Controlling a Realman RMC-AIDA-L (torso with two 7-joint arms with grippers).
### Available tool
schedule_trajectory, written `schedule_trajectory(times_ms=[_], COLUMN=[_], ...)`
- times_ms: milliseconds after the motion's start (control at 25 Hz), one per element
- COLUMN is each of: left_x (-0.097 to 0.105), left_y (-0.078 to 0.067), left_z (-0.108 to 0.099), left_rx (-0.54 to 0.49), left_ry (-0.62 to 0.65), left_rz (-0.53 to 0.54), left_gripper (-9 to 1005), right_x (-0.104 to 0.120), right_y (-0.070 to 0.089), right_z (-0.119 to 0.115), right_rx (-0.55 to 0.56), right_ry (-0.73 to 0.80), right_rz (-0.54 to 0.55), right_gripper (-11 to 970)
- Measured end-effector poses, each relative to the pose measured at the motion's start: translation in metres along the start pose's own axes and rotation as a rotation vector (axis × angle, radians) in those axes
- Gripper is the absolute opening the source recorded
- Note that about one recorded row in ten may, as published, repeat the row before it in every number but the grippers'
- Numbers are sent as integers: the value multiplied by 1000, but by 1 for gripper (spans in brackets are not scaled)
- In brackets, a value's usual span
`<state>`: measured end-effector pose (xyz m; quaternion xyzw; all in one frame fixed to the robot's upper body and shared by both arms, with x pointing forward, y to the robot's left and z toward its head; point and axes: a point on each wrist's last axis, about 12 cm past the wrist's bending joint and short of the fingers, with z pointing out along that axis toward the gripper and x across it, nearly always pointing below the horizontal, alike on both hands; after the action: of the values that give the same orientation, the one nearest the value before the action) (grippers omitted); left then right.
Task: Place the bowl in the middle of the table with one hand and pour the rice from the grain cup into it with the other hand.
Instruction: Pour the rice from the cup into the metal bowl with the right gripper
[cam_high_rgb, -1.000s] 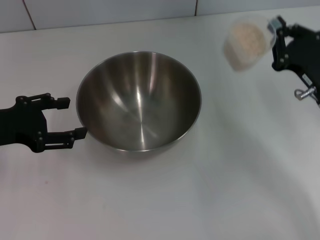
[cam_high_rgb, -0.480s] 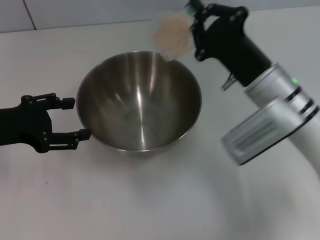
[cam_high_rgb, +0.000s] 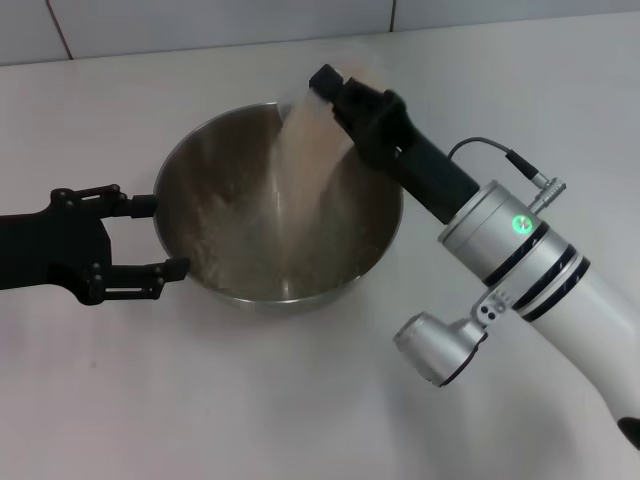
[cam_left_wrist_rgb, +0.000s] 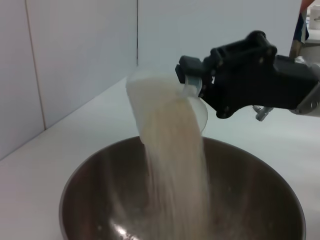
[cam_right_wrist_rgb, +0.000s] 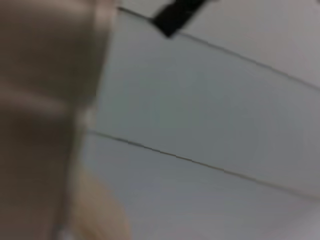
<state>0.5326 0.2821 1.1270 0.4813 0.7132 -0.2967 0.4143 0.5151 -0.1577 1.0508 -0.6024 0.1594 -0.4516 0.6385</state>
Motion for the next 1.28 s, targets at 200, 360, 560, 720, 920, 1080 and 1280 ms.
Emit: schedule_trajectory(times_ms=[200,360,560,720,920,1080,1280], left_x=[0,-1,-1,-2,-2,-2,-3], left_y=[0,0,0,0,0,0,0], left_z=[1,3,4,4,4,4,4], left_rx=[3,10,13,13,12,12,11], left_ry=[3,5,9,9,8,8,8], left_rz=[-1,-1,-5,-3,-1,-1,-1], left_gripper=[840,840,840,840,840,840,840], right_x=[-9,-15,-18,-21,-33,-35,-10], right_y=[1,0,1,2,-11,-34,-32], right_z=[-2,0,6,6,8,12,2], right_rx=[-25,-20,-16,-12,-51,32,194], right_ry=[-16,-38,-89,-112,47,287,438], right_rz=[-273,-484,-681,-674,-246,527,1080], right_gripper=[15,15,16,16,16,16,16])
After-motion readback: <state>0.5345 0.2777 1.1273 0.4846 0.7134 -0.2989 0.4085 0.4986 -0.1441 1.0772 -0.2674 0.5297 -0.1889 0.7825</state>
